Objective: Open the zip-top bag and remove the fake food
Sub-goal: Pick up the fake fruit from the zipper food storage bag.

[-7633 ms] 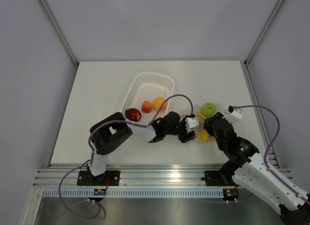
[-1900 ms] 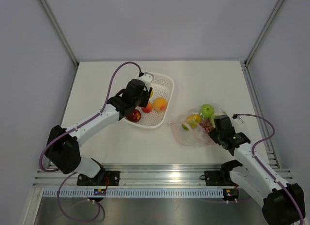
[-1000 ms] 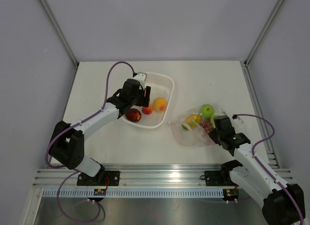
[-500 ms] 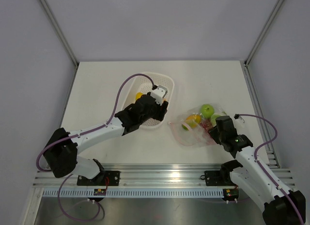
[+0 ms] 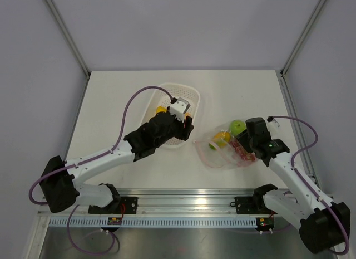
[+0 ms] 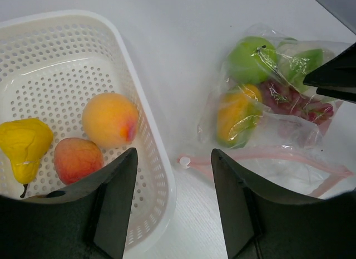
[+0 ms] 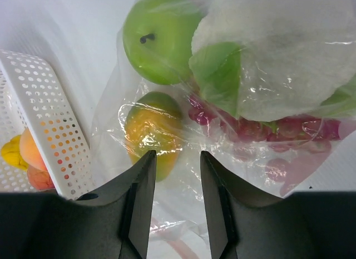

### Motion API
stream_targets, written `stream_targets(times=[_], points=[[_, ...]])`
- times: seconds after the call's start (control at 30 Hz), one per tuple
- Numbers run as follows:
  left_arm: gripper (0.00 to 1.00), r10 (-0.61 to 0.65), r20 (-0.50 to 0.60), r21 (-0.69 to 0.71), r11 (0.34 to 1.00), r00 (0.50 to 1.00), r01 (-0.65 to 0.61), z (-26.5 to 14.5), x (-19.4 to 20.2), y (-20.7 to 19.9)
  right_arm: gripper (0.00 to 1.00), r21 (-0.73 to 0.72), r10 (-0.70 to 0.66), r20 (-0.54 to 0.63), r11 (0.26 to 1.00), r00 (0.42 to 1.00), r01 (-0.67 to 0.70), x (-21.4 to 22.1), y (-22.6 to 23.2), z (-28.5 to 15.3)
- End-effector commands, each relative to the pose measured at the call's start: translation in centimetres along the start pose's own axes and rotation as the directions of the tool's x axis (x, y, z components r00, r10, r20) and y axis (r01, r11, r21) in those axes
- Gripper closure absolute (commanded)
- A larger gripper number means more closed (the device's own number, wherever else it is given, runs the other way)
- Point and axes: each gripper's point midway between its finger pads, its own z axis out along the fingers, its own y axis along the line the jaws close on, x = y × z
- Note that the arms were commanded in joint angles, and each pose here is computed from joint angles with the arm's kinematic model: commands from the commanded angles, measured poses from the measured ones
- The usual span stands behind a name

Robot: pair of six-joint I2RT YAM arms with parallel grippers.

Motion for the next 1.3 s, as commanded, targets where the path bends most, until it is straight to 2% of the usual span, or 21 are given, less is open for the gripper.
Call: stream_targets(times=[0.0, 0.3, 0.63, 0.87, 1.07, 1.27], points=[[0.42, -0.023, 0.017, -0.014, 1.000, 1.000, 0.023, -0.4, 0.1, -0.2, 0.55, -0.019, -0.002, -0.002, 1.000, 1.000, 0.002, -0.8, 2.4, 0.2], [0.44, -0.015, -0.002, 0.061, 0.998, 1.000, 0.015, -0.9, 4.0, -4.1, 0.55, 0.003, -0.041, -0.040, 0.999, 0.998, 0.042, -1.0, 5.6, 2.6], [0.44, 0.133, -0.015, 0.102, 0.986, 0.991, -0.131, -0.5, 6.3, -9.9, 0.56, 0.004, -0.096, -0.093, 0.995, 0.991, 0.097, 0.6, 6.1, 5.8], [0.44, 0.166, -0.024, 0.123, 0.979, 0.986, -0.162, 0.0, 7.1, -11.2, 0.55, -0.048, -0.103, -0.093, 0.994, 0.990, 0.099, 1.1, 6.2, 5.9], [0.38, 0.212, -0.012, 0.153, 0.966, 0.977, -0.207, 1.2, 7.8, -12.1, 0.55, -0.044, -0.119, -0.125, 0.992, 0.985, 0.115, 1.7, 6.3, 6.4], [0.36, 0.266, -0.016, 0.131, 0.956, 0.964, -0.262, 3.0, 8.8, -12.2, 0.55, -0.073, -0.119, -0.138, 0.991, 0.983, 0.110, 2.1, 6.4, 6.3]])
